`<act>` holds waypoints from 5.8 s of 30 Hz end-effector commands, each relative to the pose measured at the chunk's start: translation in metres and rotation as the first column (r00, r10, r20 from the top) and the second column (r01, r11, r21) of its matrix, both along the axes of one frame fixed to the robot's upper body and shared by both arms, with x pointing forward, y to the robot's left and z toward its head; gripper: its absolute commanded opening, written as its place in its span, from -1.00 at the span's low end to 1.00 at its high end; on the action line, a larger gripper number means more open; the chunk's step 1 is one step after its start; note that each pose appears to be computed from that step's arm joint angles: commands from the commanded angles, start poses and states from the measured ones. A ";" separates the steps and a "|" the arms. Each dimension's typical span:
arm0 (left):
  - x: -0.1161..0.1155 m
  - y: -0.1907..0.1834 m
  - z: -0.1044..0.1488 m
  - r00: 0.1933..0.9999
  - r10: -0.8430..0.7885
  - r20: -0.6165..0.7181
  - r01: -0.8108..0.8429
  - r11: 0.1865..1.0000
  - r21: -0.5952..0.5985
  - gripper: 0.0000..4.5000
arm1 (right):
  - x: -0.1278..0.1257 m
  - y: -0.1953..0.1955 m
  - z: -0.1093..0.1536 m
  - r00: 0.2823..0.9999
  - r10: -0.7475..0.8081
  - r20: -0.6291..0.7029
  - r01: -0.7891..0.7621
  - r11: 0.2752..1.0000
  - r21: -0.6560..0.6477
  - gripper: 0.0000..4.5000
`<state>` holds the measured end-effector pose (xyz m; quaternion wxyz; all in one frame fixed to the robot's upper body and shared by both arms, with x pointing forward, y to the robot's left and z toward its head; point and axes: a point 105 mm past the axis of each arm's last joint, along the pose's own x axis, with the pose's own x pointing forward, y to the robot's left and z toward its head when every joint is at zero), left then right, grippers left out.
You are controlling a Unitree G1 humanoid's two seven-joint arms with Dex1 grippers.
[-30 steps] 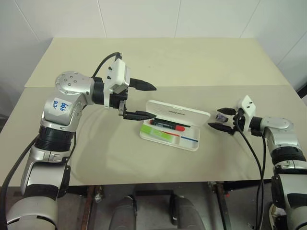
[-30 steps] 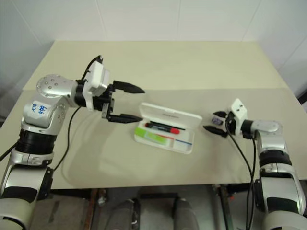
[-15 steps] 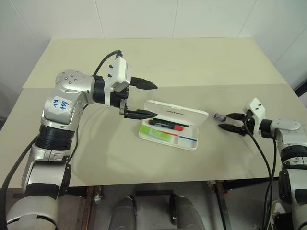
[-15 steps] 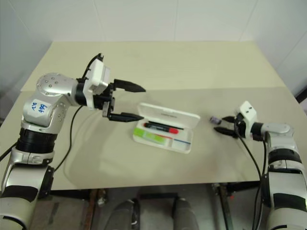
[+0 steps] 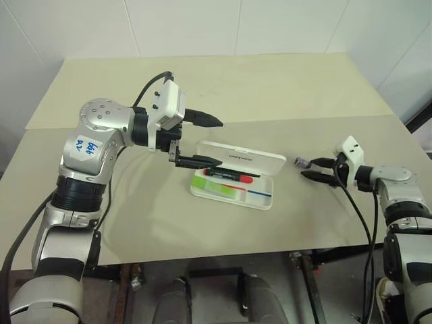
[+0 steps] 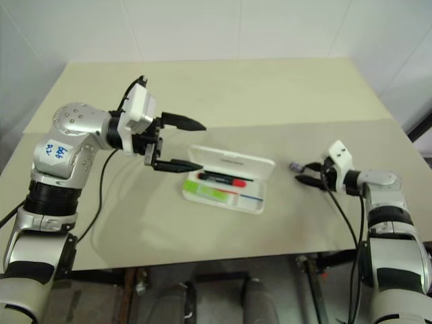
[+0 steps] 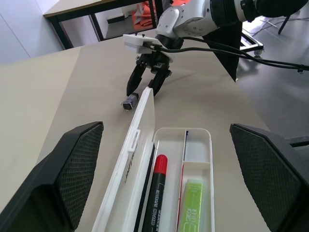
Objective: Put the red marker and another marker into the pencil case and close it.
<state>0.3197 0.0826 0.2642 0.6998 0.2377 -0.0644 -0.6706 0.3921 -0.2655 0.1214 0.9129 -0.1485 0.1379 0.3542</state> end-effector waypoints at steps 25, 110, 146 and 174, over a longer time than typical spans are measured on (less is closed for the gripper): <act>-0.014 0.000 0.000 0.999 -0.041 0.029 0.041 0.999 -0.014 1.00 | -0.022 -0.018 0.009 0.997 0.050 0.053 -0.049 0.999 -0.009 -0.87; -0.023 0.059 -0.064 0.998 0.043 -0.056 -0.040 0.998 0.042 1.00 | -0.144 0.118 0.058 0.877 0.466 0.117 -0.478 0.872 0.109 0.99; 0.029 0.061 -0.115 0.978 0.207 -0.022 -0.205 0.975 0.081 -0.99 | -0.149 0.123 0.088 0.887 0.358 0.293 -0.400 0.912 0.096 1.00; 0.037 0.102 -0.106 0.933 0.357 -0.036 -0.355 0.934 0.046 -0.99 | -0.146 0.132 0.088 0.887 0.348 0.303 -0.399 0.909 0.123 1.00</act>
